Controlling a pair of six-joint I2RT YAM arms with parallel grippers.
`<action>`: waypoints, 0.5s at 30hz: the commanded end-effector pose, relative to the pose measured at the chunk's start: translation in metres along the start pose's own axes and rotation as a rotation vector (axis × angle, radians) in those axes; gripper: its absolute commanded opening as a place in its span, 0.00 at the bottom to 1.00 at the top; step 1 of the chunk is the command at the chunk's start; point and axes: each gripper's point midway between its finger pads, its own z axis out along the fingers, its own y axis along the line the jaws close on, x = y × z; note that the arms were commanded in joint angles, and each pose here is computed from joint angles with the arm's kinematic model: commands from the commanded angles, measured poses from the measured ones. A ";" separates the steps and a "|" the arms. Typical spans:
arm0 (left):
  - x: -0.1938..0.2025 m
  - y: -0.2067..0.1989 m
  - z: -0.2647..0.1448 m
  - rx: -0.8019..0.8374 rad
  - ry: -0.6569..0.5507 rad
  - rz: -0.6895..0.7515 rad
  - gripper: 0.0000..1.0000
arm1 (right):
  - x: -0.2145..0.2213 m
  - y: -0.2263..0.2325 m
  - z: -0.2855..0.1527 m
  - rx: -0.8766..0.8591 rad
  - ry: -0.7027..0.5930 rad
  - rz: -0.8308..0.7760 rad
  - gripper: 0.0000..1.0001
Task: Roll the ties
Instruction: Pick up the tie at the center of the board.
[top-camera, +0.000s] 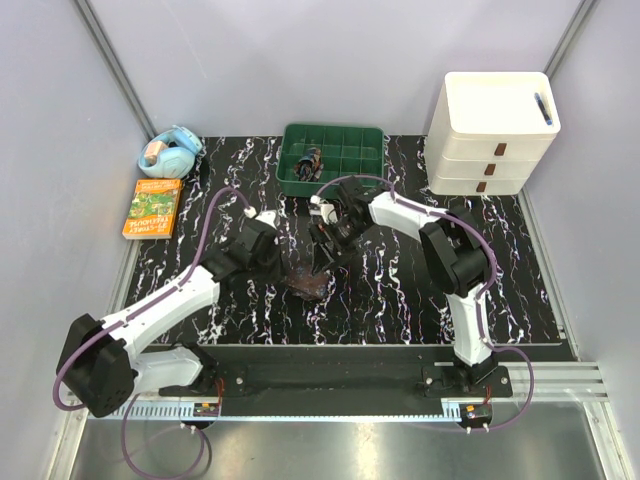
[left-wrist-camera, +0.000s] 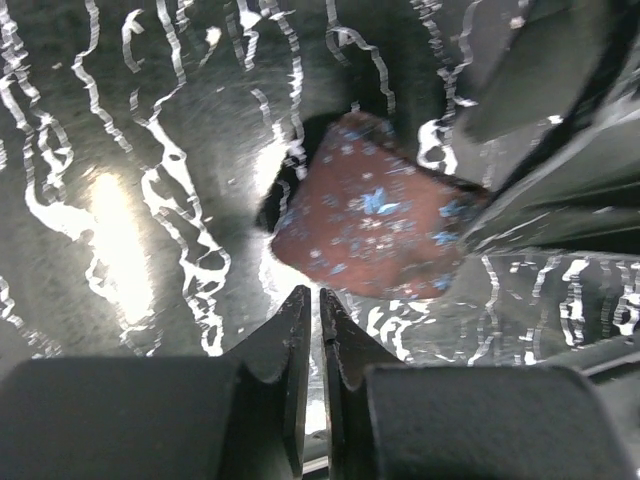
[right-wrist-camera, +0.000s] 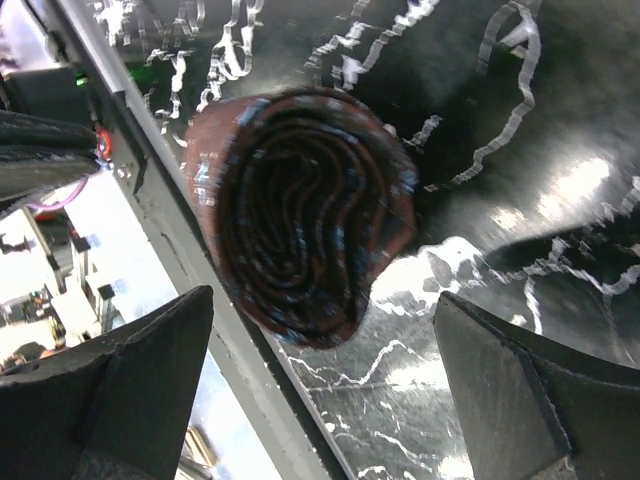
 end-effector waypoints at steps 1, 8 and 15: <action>-0.012 -0.021 -0.004 0.103 -0.040 -0.014 0.10 | -0.008 0.013 0.011 -0.093 -0.027 -0.092 1.00; -0.003 -0.017 -0.001 0.105 -0.028 -0.020 0.09 | -0.028 0.002 0.016 -0.014 -0.086 -0.106 1.00; -0.001 -0.015 -0.003 0.108 -0.033 -0.022 0.09 | -0.023 -0.020 0.045 0.082 -0.063 -0.051 1.00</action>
